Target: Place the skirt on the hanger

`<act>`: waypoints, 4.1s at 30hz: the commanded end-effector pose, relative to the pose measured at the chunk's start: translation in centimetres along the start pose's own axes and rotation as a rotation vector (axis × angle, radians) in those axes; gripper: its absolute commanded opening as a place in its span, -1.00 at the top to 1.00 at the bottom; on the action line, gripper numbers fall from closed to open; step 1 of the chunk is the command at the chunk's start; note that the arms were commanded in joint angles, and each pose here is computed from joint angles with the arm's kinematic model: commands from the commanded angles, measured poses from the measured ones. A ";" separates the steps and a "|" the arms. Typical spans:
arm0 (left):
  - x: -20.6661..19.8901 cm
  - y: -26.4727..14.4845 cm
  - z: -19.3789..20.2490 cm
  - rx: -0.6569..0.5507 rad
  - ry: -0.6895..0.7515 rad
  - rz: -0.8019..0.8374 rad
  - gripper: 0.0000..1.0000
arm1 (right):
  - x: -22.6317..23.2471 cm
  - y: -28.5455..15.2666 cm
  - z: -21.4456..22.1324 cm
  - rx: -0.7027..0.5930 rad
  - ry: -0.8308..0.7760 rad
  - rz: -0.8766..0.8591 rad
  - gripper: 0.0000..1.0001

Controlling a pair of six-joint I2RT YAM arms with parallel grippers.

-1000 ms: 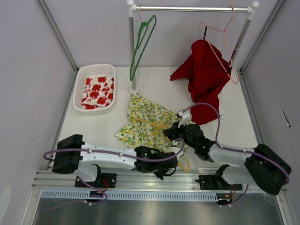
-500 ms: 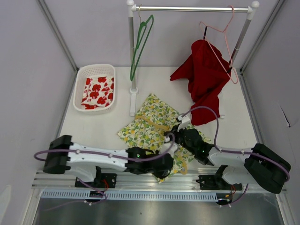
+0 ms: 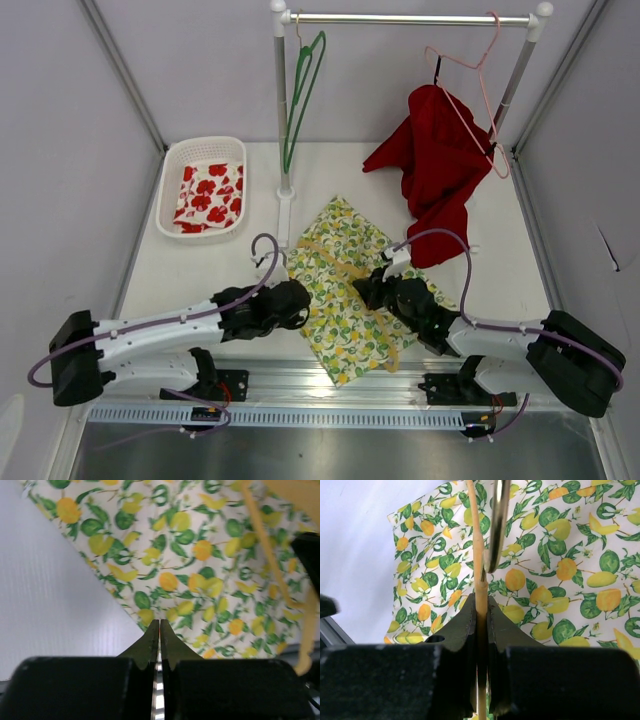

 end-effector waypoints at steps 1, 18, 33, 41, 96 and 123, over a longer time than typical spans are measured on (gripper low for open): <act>-0.4 2.4 0.5 -0.006 -0.081 -0.022 0.91 | -2.0 -1.0 1.2 0.022 -0.038 0.098 1.00; 0.9 5.7 7.5 0.205 -0.033 -0.016 0.50 | -2.8 -1.4 0.3 -0.033 -0.056 0.140 1.00; -3.2 2.0 2.2 0.070 -0.011 0.165 0.17 | -2.6 -1.2 0.6 -0.014 -0.061 0.132 1.00; -4.8 6.6 6.7 0.192 -0.028 0.169 0.51 | -2.6 -1.0 0.4 -0.018 -0.080 0.136 1.00; -7.0 -7.1 -8.2 -0.207 0.162 0.320 -0.09 | 3.4 -6.1 -15.9 -0.224 -0.208 0.166 1.00; -3.5 -15.8 -13.2 -0.371 0.191 0.388 -0.09 | 3.0 -2.2 -44.0 -0.544 -0.292 0.204 1.00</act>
Point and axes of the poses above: each gripper's point midway between its finger pads, its own y axis out along the fingers, its own x axis along the line the jaws close on, z = x × y, the point moved 4 cm from there along -y, back along the fingers, and after that the axes turned 4 degrees about y, right-handed, at the moved point
